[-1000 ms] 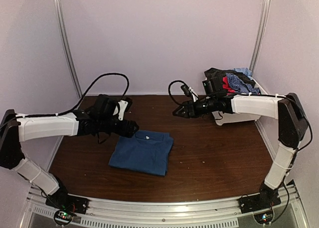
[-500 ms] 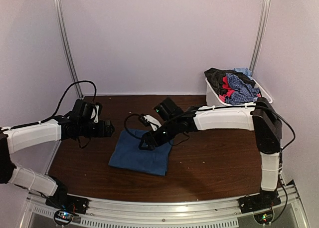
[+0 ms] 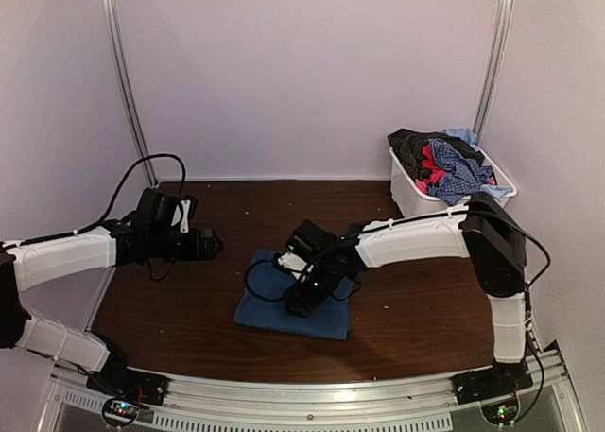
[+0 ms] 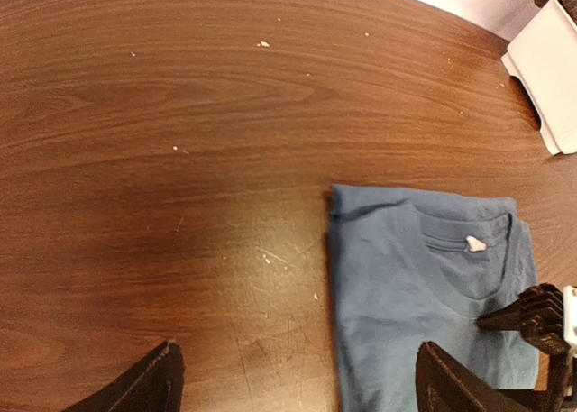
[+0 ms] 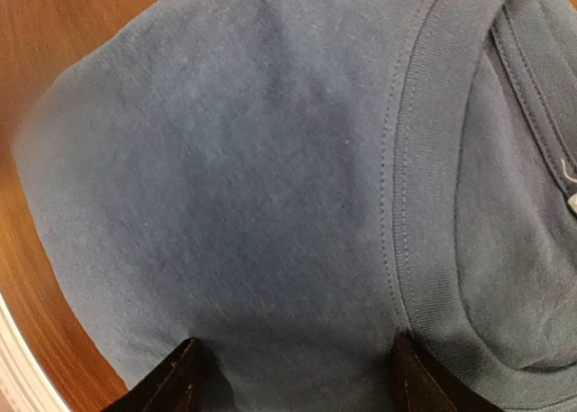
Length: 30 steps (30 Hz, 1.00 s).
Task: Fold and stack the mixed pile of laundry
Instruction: Move the square-folded T-shirt to the corner of the board.
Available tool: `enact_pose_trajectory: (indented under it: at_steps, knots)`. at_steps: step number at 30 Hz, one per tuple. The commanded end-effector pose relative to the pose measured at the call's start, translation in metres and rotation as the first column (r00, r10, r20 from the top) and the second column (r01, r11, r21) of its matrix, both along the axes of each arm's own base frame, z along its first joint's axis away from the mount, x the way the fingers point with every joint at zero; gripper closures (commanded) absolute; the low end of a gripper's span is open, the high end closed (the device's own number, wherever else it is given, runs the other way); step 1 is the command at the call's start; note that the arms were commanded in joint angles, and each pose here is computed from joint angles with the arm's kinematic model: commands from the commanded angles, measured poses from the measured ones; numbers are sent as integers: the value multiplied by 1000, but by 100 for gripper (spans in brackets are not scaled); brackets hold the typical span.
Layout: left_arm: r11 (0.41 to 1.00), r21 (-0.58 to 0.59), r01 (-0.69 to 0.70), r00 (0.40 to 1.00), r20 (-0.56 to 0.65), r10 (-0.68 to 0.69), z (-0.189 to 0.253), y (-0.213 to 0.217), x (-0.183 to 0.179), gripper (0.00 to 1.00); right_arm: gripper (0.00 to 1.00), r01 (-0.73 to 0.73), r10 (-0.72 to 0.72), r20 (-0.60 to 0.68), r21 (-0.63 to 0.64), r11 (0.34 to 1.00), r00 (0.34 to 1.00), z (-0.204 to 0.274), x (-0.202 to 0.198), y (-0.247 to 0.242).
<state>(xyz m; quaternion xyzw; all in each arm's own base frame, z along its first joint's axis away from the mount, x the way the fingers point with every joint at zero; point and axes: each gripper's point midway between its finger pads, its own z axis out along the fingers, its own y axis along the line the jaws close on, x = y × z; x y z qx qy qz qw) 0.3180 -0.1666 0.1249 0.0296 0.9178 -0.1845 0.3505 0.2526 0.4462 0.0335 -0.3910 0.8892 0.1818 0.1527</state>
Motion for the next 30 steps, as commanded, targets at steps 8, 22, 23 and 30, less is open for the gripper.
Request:
enact_pose_trajectory:
  at_steps: [8,22,23,30]
  knots:
    - [995,-46,84,996,34,-83,0,-23,17,9,26,101,-57,128,-373,922,990,24,-28,-201]
    - [982,-141,126,992,46,-120,1,-44,27,9,17,549,-559,-74,-121,827,826,37,-33,-132]
    - [981,-144,129,991,40,-125,-2,-45,27,8,17,558,-573,-75,-154,815,816,25,-35,-133]
    - [976,-152,159,987,49,-153,-3,-50,27,8,15,584,-627,-48,-316,748,777,-25,-55,-186]
